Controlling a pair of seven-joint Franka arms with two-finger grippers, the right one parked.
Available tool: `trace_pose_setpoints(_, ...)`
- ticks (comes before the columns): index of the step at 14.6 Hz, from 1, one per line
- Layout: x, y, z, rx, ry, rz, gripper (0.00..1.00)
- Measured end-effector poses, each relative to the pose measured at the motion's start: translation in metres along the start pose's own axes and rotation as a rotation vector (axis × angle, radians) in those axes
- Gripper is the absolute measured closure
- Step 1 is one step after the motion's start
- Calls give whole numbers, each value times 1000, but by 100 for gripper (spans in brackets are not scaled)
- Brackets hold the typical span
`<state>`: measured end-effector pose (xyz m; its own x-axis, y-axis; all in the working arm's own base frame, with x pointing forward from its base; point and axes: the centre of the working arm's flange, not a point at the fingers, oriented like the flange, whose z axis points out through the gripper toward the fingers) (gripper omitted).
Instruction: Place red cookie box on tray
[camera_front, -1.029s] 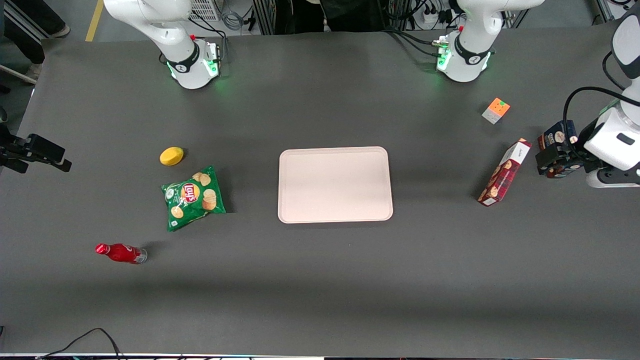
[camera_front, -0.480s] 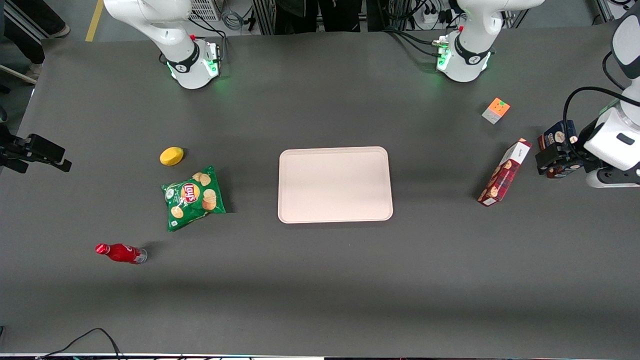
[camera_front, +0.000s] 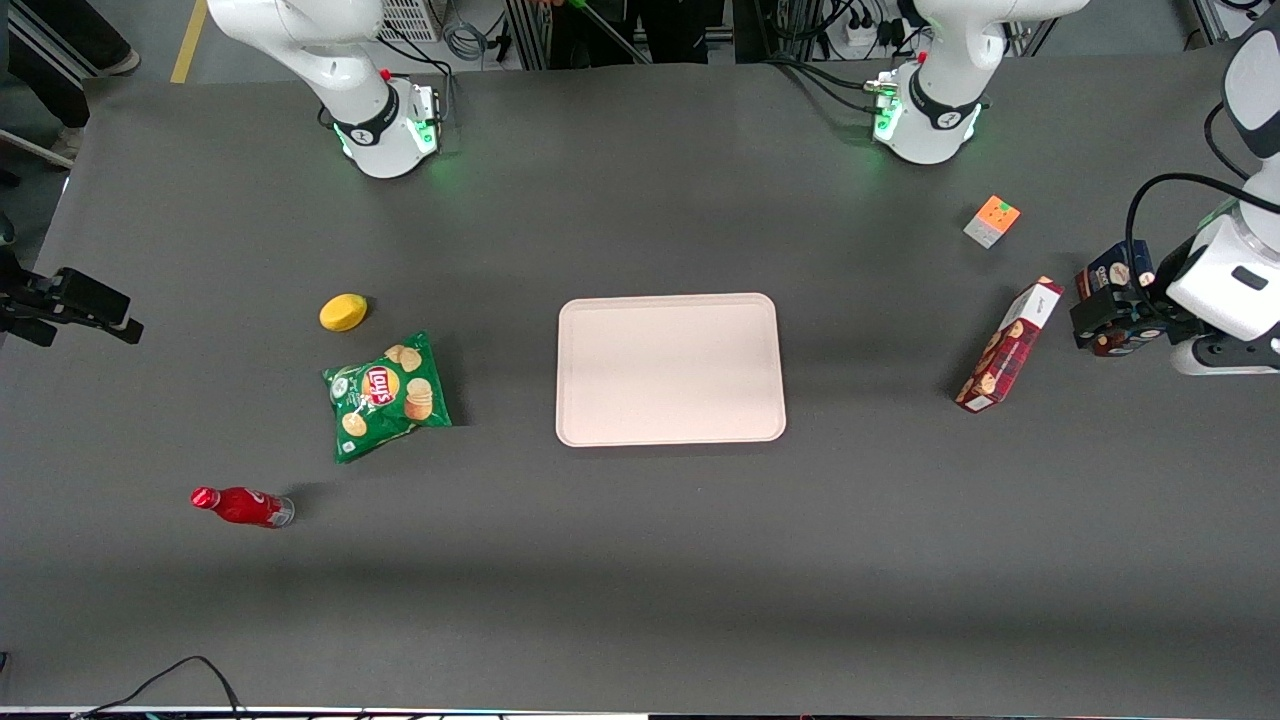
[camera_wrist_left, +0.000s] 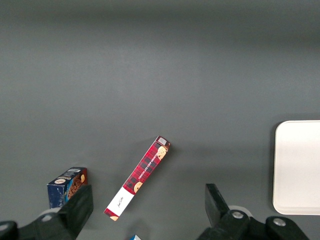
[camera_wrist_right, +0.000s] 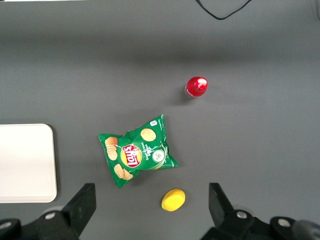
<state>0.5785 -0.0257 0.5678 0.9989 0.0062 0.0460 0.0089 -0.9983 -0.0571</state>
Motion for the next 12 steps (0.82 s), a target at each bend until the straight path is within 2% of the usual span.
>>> trace_pose_setpoints(7,0,-3,1,1,-3,0,0)
trace_pose_setpoints(9,0,-17,2,3,-6,9,0)
trace_pose_setpoints(12,-2,-53,6,7,-29,25,0)
